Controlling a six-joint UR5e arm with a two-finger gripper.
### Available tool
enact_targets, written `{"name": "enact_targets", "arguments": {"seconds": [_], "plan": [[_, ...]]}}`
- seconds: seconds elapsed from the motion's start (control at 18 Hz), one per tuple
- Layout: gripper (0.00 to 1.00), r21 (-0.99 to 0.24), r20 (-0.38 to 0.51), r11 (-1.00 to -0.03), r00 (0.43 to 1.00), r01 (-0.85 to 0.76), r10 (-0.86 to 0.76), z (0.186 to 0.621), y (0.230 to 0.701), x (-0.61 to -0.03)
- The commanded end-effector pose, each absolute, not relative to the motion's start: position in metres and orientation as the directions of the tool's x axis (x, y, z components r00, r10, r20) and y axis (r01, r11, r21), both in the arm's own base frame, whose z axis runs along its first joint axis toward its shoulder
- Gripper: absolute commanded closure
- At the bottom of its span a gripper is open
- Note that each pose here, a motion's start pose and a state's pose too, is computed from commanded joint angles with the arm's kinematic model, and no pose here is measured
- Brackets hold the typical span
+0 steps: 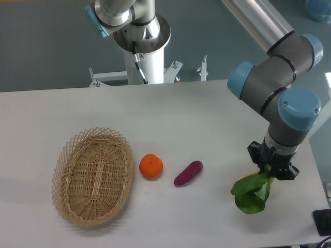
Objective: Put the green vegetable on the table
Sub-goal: 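Lift the held green bok choy up off the yellow vegetable, then carry the bok choy toward the orange and lower it onto the table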
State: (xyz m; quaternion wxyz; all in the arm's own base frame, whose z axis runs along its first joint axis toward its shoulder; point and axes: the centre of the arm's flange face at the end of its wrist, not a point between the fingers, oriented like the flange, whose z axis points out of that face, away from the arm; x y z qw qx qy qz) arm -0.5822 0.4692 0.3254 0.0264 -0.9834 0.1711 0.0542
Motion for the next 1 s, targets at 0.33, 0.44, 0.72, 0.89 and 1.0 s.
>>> {"name": "enact_targets", "arguments": {"seconds": [0.33, 0.44, 0.72, 0.89, 1.0], "plan": [[0.74, -0.036, -0.12, -0.941, 0.937, -0.335, -0.329, 0.328, 0.469, -0.582], [0.74, -0.036, -0.109, -0.943, 0.939, -0.331, -0.325, 0.328, 0.467, -0.58], [0.73, -0.037, -0.041, -0.946, 0.946, -0.322, -0.321, 0.321, 0.447, -0.557], [0.75, -0.036, -0.037, -0.941, 0.941, -0.336, -0.335, 0.32, 0.435, -0.534], [0.76, -0.031, -0.014, -0.928, 0.929, -0.371, -0.371, 0.315, 0.429, -0.513]]}}
